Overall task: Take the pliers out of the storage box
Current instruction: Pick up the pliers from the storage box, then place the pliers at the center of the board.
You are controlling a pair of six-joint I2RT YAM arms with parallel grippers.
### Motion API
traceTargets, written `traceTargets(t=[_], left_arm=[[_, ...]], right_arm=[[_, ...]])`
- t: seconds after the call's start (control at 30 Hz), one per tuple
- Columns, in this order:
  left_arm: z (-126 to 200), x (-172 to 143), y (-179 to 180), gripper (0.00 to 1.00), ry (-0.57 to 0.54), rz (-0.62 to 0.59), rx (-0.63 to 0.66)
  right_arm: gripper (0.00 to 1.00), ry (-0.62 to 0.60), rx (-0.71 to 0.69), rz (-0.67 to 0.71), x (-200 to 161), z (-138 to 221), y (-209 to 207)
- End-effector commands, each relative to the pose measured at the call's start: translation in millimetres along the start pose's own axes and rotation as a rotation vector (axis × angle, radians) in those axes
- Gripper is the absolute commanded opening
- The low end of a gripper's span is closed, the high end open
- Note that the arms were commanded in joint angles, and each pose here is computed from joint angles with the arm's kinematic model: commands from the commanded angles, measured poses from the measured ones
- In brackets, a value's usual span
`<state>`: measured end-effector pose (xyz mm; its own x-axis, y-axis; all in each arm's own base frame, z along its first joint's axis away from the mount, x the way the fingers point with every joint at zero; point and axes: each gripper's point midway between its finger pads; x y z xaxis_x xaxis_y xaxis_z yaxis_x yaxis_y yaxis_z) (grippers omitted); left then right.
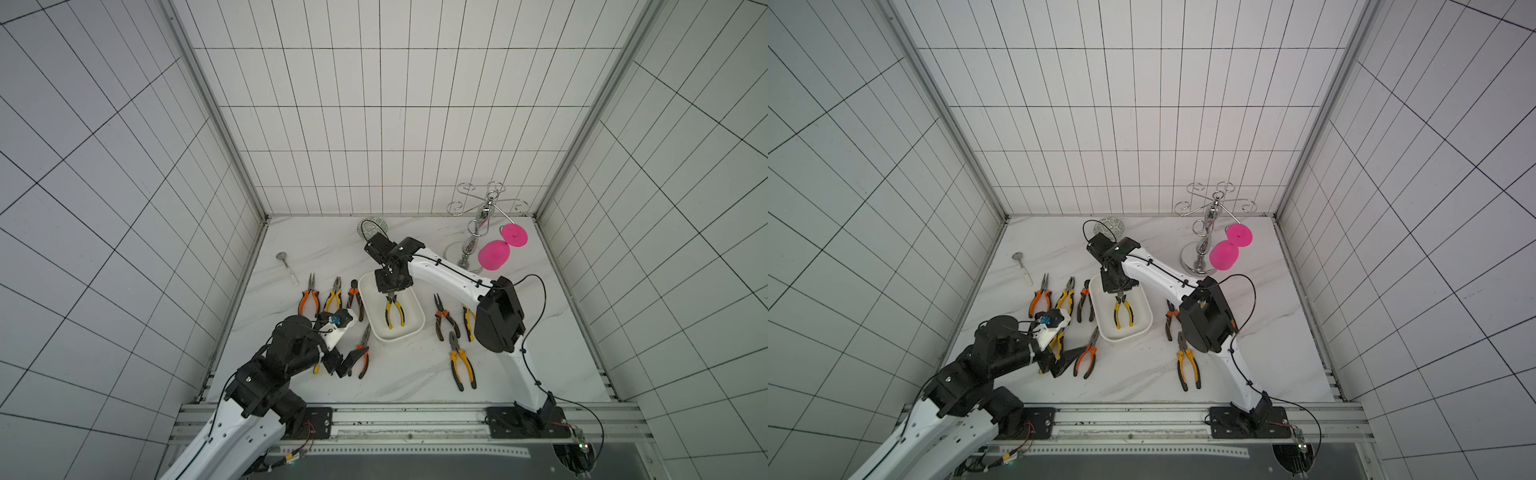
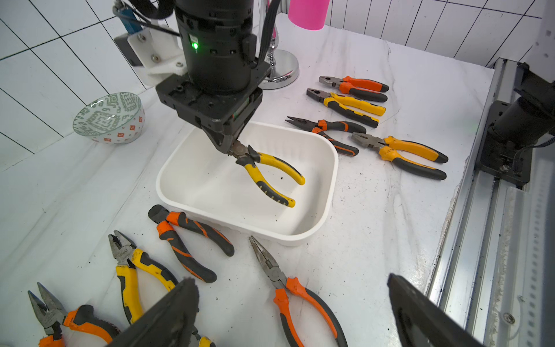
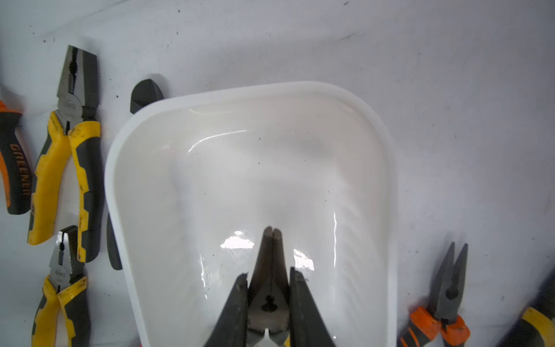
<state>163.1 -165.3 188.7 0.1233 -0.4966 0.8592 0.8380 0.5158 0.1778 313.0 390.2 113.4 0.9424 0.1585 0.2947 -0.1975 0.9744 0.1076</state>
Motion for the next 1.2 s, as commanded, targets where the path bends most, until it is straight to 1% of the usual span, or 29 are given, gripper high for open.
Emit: traceTargets(t=[0.0, 0.1, 0.23, 0.33, 0.6, 0.73, 0.93, 1.07, 1.17], left_arm=[[-0.2, 12.5, 0.4, 0.99, -0.039, -0.009, -0.009], [-1.9, 14.5, 1.3, 0.99, -0.042, -0.010, -0.011], [-3.5, 15.6, 1.4, 0.99, -0.042, -0.014, -0.016], [-5.4, 17.0, 0.8, 0.99, -0.050, -0.014, -0.023], [-12.5, 29.3, -1.6, 0.99, -0.085, -0.031, -0.068], [-16.7, 36.5, -3.0, 0.99, -0.099, -0.043, -0.095], [-21.0, 46.5, -3.4, 0.99, -0.120, -0.055, -0.119], [-24.2, 51.6, -6.4, 0.99, -0.125, -0.068, -0.143], [-26.8, 55.1, -8.5, 0.99, -0.126, -0.082, -0.153]], right_arm=[[0.00, -0.052, 0.025, 0.000, 16.1, 26.9, -2.7], [0.00, -0.040, 0.019, -0.005, 14.4, 27.0, -6.3], [0.00, -0.096, 0.049, 0.006, 25.2, 55.8, -7.0], [0.00, -0.107, 0.074, -0.003, 28.5, 75.8, -11.4], [0.00, -0.086, 0.108, -0.029, 13.0, 107.3, -39.7], [0.00, -0.096, 0.076, -0.037, -0.2, 122.7, -72.9], [0.00, -0.091, -0.008, -0.156, -37.2, 129.6, -145.2], [0.00, -0.065, -0.066, -0.272, -69.7, 120.6, -191.7], [0.00, -0.046, -0.109, -0.411, -94.8, 112.6, -227.3]])
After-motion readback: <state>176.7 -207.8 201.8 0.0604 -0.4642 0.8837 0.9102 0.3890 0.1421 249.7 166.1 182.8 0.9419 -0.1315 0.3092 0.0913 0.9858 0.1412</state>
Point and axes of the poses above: each gripper's point midway between its finger pads, its own z axis back along the fingers, its own y axis along the line the jaws close on, x = y × z, and after that the axes turned 10 degrees about -z, right-handed
